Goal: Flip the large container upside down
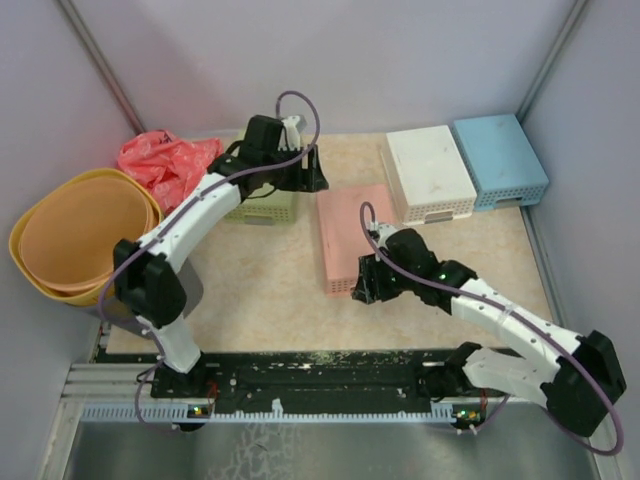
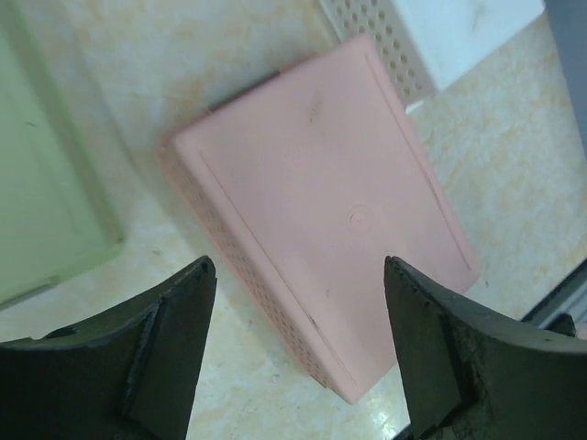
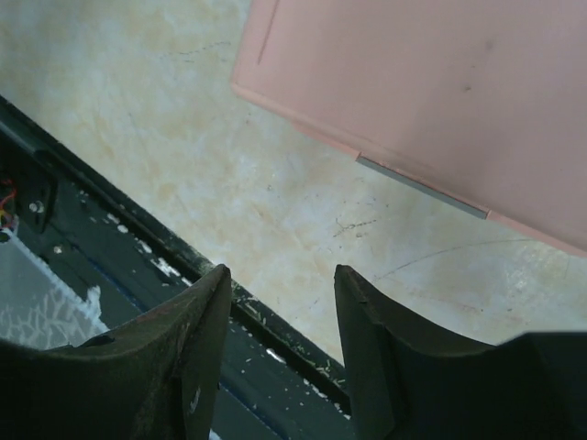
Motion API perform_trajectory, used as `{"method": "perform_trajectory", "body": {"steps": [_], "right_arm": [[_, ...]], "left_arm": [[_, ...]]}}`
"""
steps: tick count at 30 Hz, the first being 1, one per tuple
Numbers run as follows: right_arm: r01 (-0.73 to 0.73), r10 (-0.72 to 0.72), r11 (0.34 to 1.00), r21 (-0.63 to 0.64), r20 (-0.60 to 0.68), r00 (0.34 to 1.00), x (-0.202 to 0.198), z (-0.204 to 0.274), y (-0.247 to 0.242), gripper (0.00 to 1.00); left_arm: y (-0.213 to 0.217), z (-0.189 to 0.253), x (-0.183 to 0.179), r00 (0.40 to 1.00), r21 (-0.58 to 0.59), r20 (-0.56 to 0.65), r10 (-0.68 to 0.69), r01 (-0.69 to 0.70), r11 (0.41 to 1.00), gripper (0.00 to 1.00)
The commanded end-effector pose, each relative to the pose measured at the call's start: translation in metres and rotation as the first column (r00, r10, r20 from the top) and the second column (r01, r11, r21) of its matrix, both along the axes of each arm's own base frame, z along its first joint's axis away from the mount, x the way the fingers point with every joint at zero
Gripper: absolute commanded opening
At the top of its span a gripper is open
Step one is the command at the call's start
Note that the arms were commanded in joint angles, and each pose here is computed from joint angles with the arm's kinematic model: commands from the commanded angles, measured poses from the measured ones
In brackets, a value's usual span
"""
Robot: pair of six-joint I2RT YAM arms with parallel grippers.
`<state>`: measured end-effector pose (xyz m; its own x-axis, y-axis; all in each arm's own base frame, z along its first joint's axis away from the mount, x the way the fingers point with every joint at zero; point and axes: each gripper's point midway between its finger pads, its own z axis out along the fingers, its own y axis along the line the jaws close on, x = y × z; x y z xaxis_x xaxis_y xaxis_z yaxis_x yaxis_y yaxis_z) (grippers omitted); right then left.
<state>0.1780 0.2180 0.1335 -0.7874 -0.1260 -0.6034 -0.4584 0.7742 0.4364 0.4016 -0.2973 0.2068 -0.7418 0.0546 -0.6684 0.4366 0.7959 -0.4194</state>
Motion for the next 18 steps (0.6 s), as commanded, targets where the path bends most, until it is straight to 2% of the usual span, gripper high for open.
{"method": "perform_trajectory", "body": {"steps": [1, 7, 11, 18], "right_arm": [[0.046, -0.048, 0.999, 0.021, 0.068, 0.997, 0.027, -0.007, 0.017, 0.49], [0.238, -0.238, 0.971, 0.013, 0.131, 0.962, 0.106, -0.019, 0.025, 0.49], [0.329, -0.335, 0.942, 0.065, 0.144, 0.931, 0.173, -0.017, 0.028, 0.49], [0.377, -0.388, 0.921, 0.095, 0.229, 0.892, 0.277, 0.004, 0.048, 0.49]], "left_arm": [[0.037, 0.093, 0.011, 0.953, -0.03, 0.264, 0.152, -0.149, 0.988, 0.82], [0.06, 0.114, -0.001, 0.912, -0.062, 0.338, 0.233, -0.226, 0.972, 0.89], [0.071, 0.096, -0.011, 0.92, -0.023, 0.301, 0.251, -0.256, 0.966, 0.91], [0.093, 0.051, -0.033, 0.924, 0.037, 0.22, 0.312, -0.328, 0.944, 0.99]]}}
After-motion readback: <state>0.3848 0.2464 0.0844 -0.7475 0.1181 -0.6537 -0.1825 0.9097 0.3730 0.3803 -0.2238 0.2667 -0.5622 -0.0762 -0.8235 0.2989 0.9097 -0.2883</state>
